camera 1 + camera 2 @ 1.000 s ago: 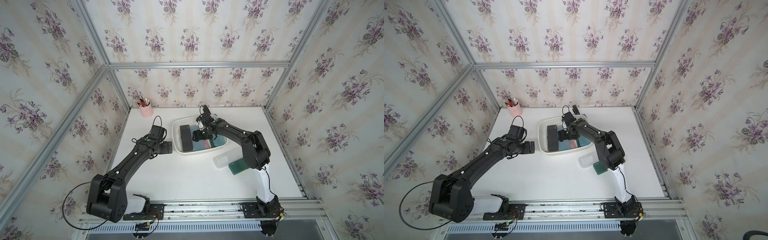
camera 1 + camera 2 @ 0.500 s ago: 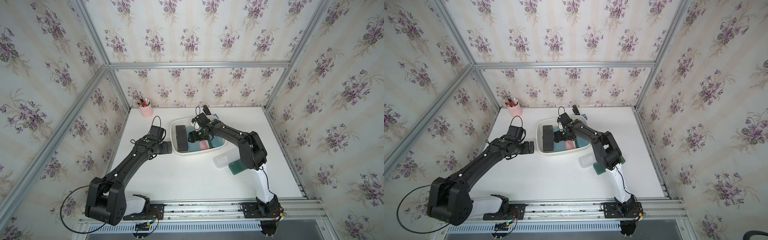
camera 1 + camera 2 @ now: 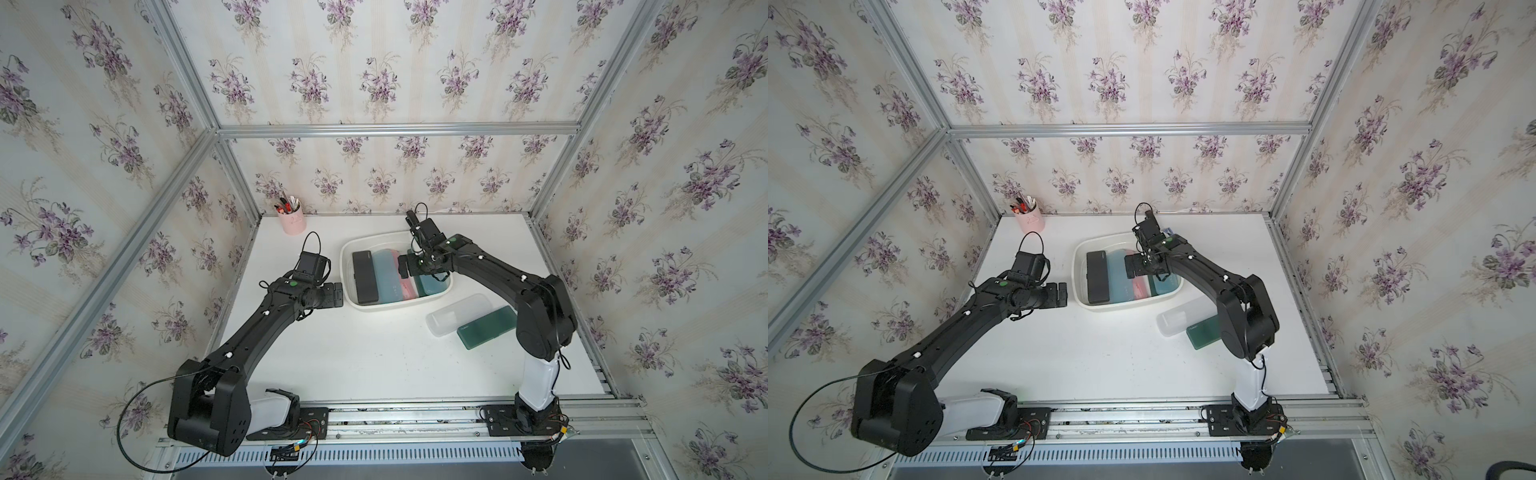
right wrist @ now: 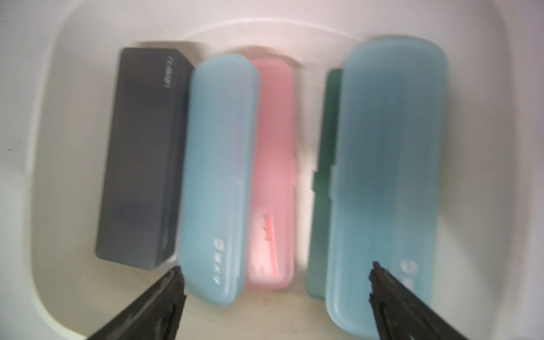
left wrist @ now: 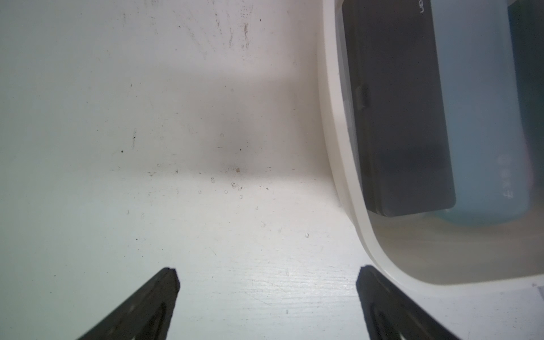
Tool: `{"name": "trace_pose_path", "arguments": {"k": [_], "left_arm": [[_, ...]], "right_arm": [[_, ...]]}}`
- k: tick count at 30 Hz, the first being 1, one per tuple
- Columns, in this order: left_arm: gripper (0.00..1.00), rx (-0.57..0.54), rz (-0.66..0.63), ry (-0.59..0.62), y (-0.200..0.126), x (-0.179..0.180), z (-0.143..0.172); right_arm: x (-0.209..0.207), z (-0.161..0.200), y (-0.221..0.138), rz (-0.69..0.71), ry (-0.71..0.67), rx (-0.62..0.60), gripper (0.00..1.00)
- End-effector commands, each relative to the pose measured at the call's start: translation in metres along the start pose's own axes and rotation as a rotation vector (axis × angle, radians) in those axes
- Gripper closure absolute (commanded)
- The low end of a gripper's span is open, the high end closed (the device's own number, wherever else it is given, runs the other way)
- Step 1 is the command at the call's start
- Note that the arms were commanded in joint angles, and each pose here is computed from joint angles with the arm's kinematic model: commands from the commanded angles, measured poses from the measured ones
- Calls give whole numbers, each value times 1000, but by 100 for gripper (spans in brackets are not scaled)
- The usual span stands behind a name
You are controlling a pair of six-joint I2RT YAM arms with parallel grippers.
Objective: Put the pencil case into the storage box
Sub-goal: Place the pencil case at the storage box, then pick up the pencil case from the center of the board.
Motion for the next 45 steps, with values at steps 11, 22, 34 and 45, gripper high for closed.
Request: {"name": "trace_pose_path", "arguments": {"k": [11, 22, 34, 45], "left_arm": [[1, 2, 43, 12, -5, -4, 3], [0, 5, 65, 13, -3, -6, 3], [0, 8, 58, 16, 0, -5, 4], [0, 13, 48, 14, 2, -4, 7]], "right_arm": [[-116, 104, -54, 176, 690, -148, 0], [-156, 182, -62, 258, 971, -102, 0], [-169, 197, -30, 225, 1004, -22, 0], [-178, 201, -13, 183, 1061, 48, 0]]}}
Point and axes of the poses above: each gripper's point midway between its finger pads, its own y axis out along the fingers, its own x axis along the line the jaws close on, z = x × y, the point moved 5 cm from there along -y, back along the fingers, and after that the axes turned 6 degrees about -y, right-handed, at the moved point
